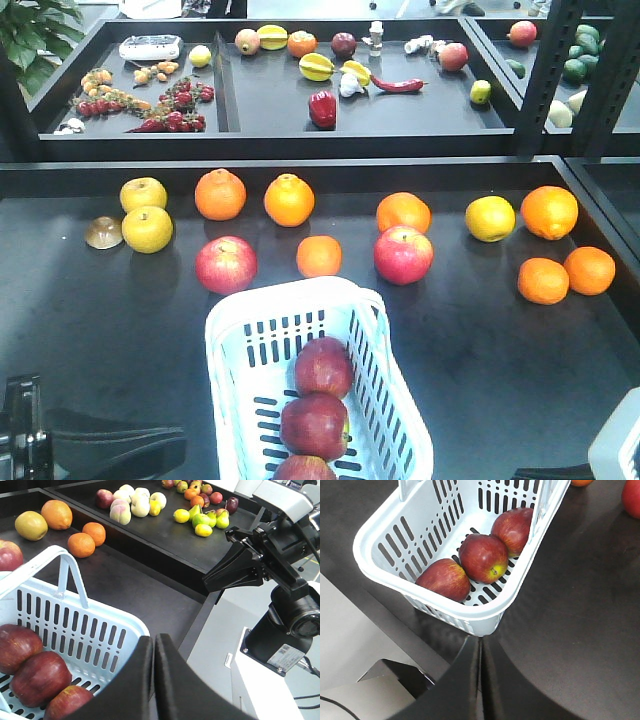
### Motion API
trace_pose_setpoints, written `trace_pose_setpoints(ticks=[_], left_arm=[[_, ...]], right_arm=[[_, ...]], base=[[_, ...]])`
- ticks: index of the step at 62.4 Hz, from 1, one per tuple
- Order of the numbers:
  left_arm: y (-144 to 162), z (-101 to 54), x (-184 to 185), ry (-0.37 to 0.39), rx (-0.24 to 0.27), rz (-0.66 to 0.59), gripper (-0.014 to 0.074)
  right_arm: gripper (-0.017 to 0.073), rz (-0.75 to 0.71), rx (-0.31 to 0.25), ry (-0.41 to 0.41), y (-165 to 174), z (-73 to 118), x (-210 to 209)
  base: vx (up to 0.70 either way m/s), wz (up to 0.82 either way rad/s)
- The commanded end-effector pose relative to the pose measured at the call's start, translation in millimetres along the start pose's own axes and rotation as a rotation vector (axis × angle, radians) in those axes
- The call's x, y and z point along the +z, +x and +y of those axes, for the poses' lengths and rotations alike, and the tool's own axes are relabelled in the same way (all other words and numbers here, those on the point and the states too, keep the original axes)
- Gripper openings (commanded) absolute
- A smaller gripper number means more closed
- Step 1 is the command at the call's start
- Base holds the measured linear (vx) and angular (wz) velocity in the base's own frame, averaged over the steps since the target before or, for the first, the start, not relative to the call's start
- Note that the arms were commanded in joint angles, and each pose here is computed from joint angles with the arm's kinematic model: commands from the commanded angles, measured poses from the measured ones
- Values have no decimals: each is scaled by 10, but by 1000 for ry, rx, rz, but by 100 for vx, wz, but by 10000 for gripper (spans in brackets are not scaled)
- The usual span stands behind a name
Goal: Pick three apples into basket with both arms
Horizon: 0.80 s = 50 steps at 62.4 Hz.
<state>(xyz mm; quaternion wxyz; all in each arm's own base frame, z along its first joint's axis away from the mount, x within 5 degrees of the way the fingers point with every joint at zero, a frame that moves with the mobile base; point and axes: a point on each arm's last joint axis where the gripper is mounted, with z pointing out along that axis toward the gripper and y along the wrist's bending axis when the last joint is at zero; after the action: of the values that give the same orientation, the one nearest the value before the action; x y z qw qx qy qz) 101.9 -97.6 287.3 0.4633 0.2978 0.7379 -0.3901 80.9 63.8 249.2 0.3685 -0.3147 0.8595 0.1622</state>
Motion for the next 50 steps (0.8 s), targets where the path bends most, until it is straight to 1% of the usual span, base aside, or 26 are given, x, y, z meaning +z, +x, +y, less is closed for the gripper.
trace_pose_setpoints(ticks=[1, 20, 23, 27, 31, 34, 37, 40, 42, 44, 50], left_arm=[[-56, -12, -16, -5, 26, -7, -6], [-56, -12, -16, -5, 26, -7, -6], [-62, -13, -16, -4, 18, -14, -6], [-81, -19, -17, 3, -23, -34, -6], [-117, -30, -19, 18, -97, -73, -6], [-155, -40, -22, 35, -167, -113, -6], [-189, -46, -27, 50, -225, -149, -6], [-222, -52, -33, 64, -268, -185, -6], [-243, -52, -37, 69, -285, -207, -6], [-256, -46, -40, 65, -286, -222, -6], [-288, -5, -48, 19, -242, -265, -6]], right_arm=[[-5, -70, -3, 20, -115, -17, -43], [-5, -70, -3, 20, -115, -17, -43], [-5, -70, -3, 20, -115, -17, -43], [-5, -70, -3, 20, -115, -17, -43], [-5, -70, -3, 20, -115, -17, -43], [-5, -70, -3, 20, -115, -17, -43], [-5, -70, -3, 20, -115, -17, -43], [-5, -70, -3, 20, -115, -17, -43], [-5, -70, -3, 20, -115, -17, -43], [-5, -70, -3, 20, -115, -17, -43], [-5, -70, -3, 20, -115, -17, -43]], base=[[0, 0], [0, 0], [0, 0], [0, 0], [0, 0], [0, 0], [0, 0], [0, 0], [0, 0], [0, 0], [0, 0]])
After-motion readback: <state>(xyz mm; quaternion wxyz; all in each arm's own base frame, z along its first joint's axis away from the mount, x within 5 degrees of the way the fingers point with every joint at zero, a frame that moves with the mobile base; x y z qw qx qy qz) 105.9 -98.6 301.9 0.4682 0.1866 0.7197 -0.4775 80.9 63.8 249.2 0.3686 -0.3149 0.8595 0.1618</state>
